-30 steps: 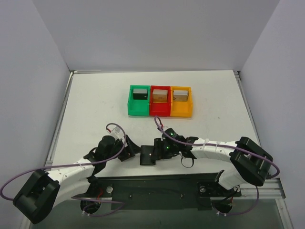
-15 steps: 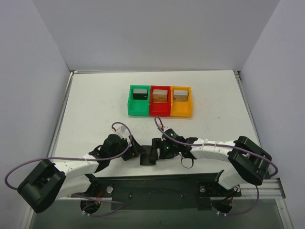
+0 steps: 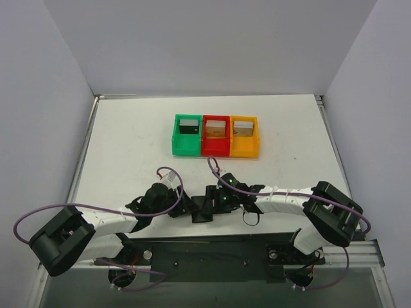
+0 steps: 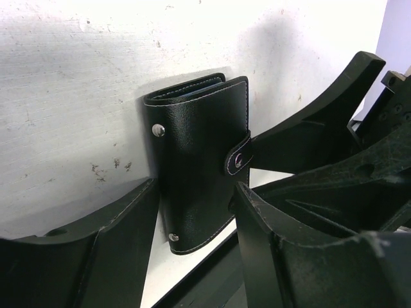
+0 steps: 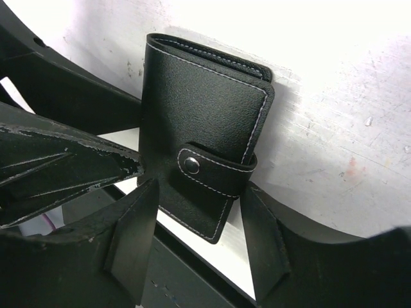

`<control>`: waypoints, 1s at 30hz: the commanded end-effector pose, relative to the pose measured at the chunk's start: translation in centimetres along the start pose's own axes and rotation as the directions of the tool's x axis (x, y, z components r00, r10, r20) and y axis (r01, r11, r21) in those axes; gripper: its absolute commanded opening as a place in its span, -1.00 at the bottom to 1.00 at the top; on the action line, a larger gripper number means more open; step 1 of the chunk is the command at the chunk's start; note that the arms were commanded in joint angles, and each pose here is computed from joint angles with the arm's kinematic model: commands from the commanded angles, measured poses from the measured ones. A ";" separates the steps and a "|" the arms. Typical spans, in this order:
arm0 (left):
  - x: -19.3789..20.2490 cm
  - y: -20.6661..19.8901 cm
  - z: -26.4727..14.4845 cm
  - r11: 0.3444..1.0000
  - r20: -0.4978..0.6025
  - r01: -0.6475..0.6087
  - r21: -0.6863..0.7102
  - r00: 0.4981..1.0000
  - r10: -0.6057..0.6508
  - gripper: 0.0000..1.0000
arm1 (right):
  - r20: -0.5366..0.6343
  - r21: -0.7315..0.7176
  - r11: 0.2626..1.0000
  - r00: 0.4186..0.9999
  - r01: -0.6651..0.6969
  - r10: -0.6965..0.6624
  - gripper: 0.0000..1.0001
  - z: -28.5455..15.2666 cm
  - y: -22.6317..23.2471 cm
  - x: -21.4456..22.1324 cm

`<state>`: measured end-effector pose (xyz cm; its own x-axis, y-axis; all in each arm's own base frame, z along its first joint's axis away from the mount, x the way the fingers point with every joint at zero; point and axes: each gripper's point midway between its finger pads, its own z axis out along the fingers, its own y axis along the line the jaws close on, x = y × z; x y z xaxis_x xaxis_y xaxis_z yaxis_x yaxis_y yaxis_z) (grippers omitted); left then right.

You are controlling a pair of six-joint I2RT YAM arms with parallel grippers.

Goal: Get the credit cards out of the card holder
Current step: Open the card holder at the center of the board.

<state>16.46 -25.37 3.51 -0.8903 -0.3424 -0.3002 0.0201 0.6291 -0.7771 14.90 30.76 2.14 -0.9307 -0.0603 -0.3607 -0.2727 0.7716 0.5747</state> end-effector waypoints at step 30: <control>-5.3 -3.8 -5.4 0.984 0.251 -0.032 0.176 0.968 -0.013 0.80 | 0.071 -0.166 0.984 0.996 0.068 -0.057 -1.00 -5.1 3.5 -2.0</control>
<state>18.12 -23.29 10.83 -0.7694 -0.4832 -0.4177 0.1410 0.5094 -0.8489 14.65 30.27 6.76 -0.9084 -0.0318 -0.4169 -0.3257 0.6791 0.6578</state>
